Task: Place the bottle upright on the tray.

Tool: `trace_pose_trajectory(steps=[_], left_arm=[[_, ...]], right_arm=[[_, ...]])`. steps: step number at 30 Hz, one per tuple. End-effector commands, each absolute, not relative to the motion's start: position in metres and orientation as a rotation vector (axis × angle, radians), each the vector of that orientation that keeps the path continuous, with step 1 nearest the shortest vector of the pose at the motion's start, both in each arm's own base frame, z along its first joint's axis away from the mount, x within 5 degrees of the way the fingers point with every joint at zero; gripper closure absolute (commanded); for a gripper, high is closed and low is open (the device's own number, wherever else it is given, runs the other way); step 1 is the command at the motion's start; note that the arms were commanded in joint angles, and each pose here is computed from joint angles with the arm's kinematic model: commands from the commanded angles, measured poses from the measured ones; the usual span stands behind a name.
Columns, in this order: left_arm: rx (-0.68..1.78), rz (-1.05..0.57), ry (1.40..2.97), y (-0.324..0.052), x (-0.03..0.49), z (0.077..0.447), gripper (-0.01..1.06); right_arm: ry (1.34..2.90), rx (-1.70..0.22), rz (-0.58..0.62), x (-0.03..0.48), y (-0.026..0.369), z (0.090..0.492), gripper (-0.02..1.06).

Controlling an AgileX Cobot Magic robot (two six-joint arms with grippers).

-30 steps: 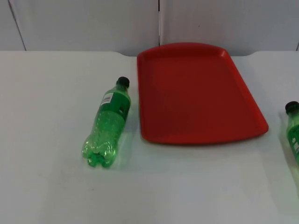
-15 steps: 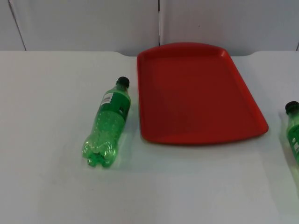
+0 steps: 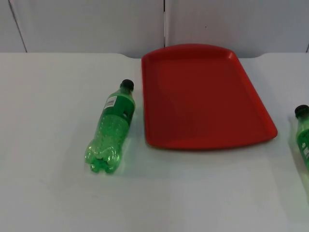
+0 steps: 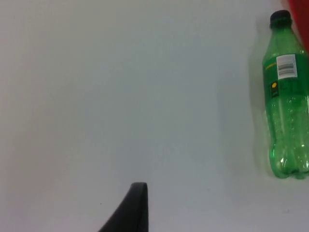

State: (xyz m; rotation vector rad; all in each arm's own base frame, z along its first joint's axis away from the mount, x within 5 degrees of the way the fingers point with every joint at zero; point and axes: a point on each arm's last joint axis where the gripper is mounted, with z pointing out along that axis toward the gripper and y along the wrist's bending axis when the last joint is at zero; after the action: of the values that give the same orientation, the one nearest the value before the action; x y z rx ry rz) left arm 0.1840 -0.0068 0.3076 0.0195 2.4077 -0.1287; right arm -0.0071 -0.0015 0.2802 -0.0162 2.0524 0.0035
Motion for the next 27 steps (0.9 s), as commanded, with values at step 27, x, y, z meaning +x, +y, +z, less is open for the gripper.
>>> trace_pose_trajectory(steps=[27], left_arm=[[0.235,-0.238,2.592,-0.041,0.307,0.305,0.00]], right_arm=[[2.046,-0.013,-0.004,-0.007,-0.002,0.280,0.00]])
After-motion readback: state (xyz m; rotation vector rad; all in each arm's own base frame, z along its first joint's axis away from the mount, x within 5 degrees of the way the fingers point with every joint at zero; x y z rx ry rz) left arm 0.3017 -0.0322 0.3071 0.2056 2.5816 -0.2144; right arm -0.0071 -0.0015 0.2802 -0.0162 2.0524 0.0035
